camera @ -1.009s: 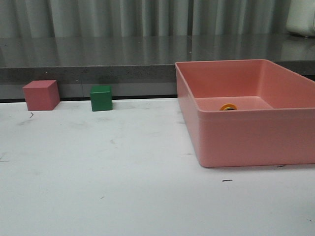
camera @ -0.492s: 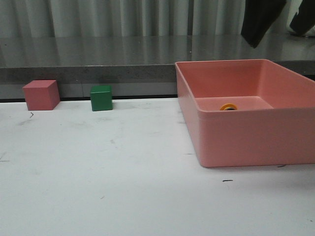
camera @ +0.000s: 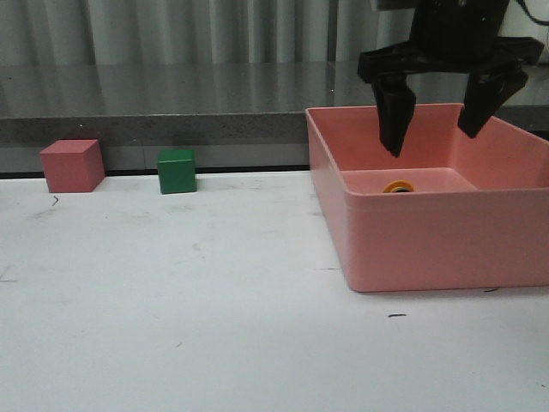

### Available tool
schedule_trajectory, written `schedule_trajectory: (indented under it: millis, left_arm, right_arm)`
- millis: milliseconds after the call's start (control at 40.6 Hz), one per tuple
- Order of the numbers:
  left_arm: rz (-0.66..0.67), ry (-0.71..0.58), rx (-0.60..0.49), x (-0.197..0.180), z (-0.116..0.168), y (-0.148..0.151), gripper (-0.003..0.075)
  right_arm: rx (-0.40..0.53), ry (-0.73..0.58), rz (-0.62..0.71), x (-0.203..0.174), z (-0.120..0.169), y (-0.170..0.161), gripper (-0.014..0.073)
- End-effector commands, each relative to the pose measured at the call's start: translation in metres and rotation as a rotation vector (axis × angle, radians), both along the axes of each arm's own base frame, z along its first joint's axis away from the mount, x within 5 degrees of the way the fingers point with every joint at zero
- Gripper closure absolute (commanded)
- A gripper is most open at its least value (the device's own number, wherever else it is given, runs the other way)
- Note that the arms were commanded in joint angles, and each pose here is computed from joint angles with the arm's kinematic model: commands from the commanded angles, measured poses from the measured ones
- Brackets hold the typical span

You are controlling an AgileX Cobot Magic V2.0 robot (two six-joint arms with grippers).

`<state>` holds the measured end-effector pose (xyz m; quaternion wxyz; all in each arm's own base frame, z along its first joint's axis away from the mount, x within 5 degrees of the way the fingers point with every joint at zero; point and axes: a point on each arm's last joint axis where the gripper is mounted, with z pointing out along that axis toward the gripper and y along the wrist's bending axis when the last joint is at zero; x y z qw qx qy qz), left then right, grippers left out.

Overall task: Place and stand button with both arms
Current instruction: 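Lower the right gripper into the pink bin and grasp the yellow button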

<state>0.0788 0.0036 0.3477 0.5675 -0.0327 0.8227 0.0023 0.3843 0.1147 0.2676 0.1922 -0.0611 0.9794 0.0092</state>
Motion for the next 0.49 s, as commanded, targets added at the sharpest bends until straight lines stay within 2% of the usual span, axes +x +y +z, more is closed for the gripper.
schedule_trajectory:
  millis: [0, 467]
  left_arm:
    - [0.003, -0.093, 0.001, 0.003, 0.016, 0.000, 0.0281]
    - [0.003, -0.091, 0.001, 0.003, 0.016, 0.000, 0.0281]
  right_arm:
    - [0.011, -0.081, -0.029, 0.009, 0.018, -0.007, -0.0048]
    - [0.065, -0.065, -0.085, 0.044, -0.028, -0.004, -0.0048]
